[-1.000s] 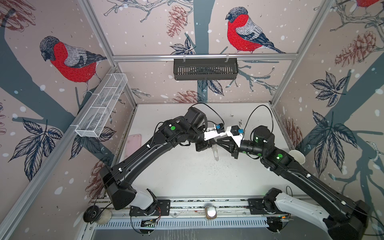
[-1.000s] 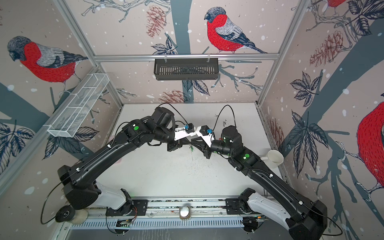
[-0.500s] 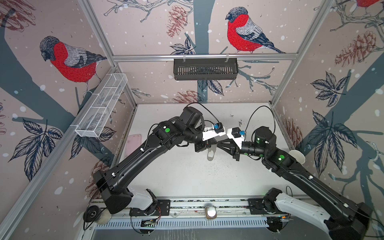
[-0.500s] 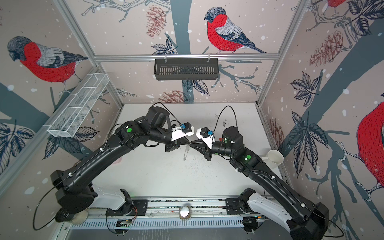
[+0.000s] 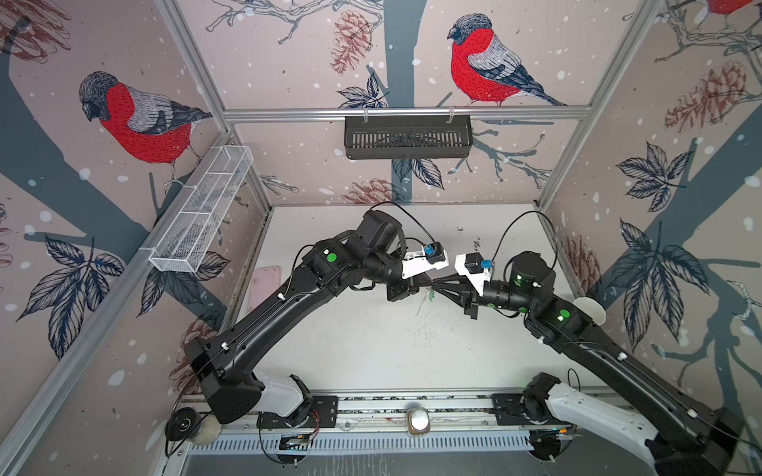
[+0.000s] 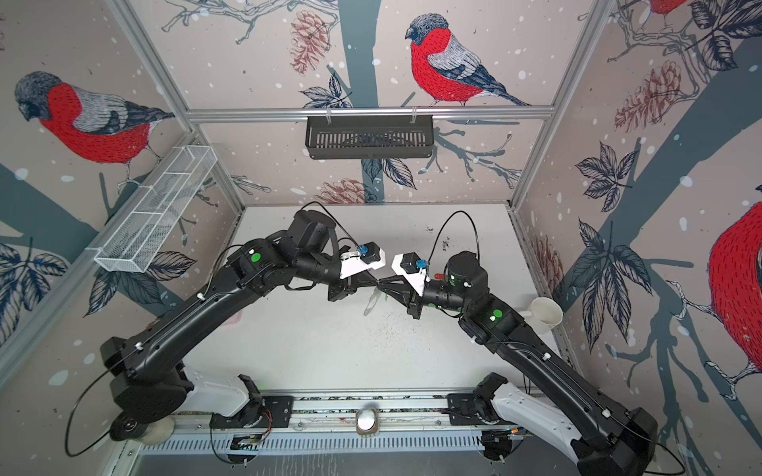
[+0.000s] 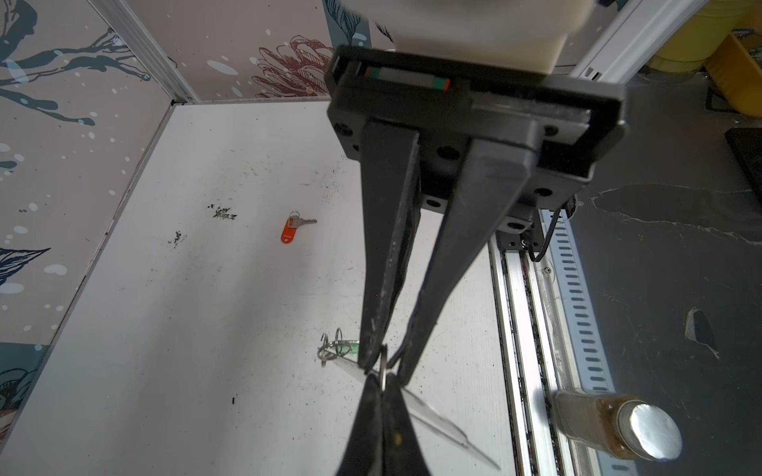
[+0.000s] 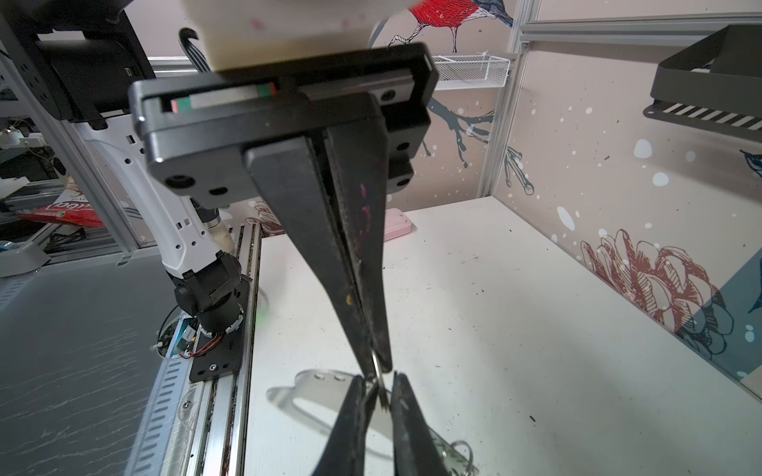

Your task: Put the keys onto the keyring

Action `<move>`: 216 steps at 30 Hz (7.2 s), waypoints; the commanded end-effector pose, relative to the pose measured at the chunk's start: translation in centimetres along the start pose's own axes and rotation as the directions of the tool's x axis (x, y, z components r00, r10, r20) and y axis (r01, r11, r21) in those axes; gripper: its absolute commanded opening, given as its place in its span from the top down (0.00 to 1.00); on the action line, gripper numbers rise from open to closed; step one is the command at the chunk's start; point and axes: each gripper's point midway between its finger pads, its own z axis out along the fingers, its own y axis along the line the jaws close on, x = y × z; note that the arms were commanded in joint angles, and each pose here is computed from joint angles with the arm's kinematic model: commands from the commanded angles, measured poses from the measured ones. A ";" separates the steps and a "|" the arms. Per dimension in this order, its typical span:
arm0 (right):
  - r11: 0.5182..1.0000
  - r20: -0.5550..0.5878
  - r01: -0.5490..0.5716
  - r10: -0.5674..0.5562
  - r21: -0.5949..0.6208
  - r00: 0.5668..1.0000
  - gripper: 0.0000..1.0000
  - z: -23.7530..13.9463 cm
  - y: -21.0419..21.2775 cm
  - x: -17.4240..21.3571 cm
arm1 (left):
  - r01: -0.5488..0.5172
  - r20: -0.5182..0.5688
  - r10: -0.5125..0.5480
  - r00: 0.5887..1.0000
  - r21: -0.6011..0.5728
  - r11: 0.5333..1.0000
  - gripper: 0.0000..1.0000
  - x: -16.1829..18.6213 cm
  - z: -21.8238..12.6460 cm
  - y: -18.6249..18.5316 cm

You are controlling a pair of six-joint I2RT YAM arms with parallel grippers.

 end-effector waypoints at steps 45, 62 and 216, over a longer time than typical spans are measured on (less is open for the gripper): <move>0.999 0.344 0.030 -0.018 -0.028 0.939 1.00 -1.7 1.0 -5.9 | 0.045 0.595 0.090 0.799 -0.209 0.977 0.84 -4.4 -6.8 -0.2; 0.997 0.397 0.011 0.022 -0.081 0.918 1.00 -1.4 1.2 -7.1 | -0.022 0.646 0.099 0.757 -0.126 0.992 0.83 -4.5 -5.7 -1.6; 0.999 0.076 0.038 -0.041 0.029 0.996 1.00 -0.1 1.1 -1.3 | 0.007 0.313 0.114 0.943 -0.363 0.932 0.98 1.4 0.3 -0.4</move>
